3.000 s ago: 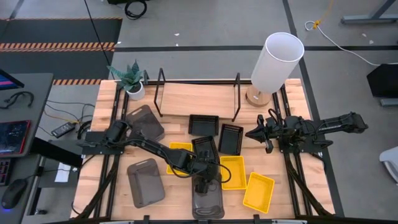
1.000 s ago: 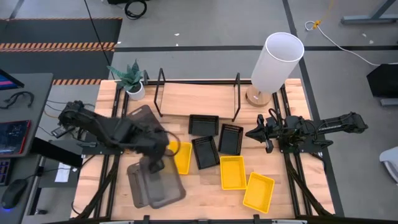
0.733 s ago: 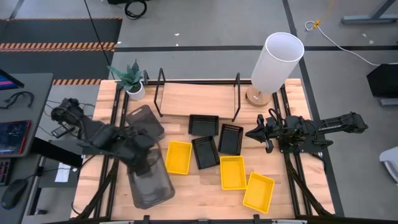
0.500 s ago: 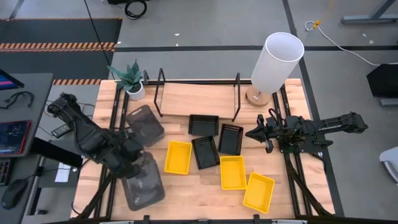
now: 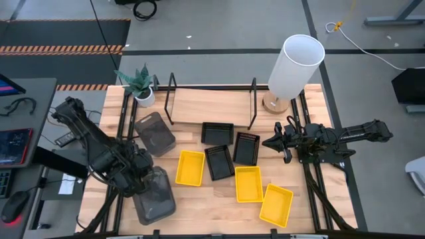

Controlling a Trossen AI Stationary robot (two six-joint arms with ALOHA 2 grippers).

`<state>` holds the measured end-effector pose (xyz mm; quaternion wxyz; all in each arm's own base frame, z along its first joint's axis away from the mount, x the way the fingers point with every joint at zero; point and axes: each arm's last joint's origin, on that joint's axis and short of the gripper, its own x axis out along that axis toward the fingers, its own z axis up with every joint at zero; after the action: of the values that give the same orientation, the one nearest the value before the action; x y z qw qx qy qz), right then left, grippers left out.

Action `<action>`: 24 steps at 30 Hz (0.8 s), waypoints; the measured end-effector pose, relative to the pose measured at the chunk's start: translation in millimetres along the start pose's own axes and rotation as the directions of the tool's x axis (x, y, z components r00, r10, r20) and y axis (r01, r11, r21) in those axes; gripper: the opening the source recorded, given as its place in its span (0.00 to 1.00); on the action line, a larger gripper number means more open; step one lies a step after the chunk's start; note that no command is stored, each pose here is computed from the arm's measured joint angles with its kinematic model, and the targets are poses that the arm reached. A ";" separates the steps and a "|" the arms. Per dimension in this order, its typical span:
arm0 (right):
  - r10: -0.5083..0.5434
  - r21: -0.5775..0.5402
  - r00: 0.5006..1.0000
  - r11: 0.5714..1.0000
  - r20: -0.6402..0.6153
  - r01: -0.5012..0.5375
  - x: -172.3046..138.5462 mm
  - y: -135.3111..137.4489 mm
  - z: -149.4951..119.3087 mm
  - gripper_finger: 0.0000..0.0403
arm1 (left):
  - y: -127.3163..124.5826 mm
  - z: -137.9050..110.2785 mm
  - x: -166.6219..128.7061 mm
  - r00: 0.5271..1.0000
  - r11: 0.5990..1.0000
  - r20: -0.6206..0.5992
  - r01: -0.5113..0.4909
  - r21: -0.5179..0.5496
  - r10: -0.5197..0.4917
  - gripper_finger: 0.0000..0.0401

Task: Stack baskets on shelf by color
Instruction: Stack the right black bin on top of the left black bin

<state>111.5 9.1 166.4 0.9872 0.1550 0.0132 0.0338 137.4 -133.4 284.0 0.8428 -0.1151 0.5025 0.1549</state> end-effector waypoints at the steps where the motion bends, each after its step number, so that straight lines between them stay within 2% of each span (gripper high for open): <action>1: 0.000 0.000 1.000 1.000 0.000 0.000 0.0 0.1 0.1 0.06 | 0.4 -0.8 1.3 1.000 1.000 0.001 -0.006 -0.001 0.006 0.01; 24: 0.000 0.000 1.000 1.000 0.000 0.000 0.0 0.0 0.0 0.06 | -2.8 0.3 3.3 0.999 1.000 0.037 0.017 0.010 -0.017 0.02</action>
<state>111.5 9.1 166.5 0.9872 0.1550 0.0132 0.0340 140.2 -135.4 281.3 0.8538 -0.1123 0.4865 0.1472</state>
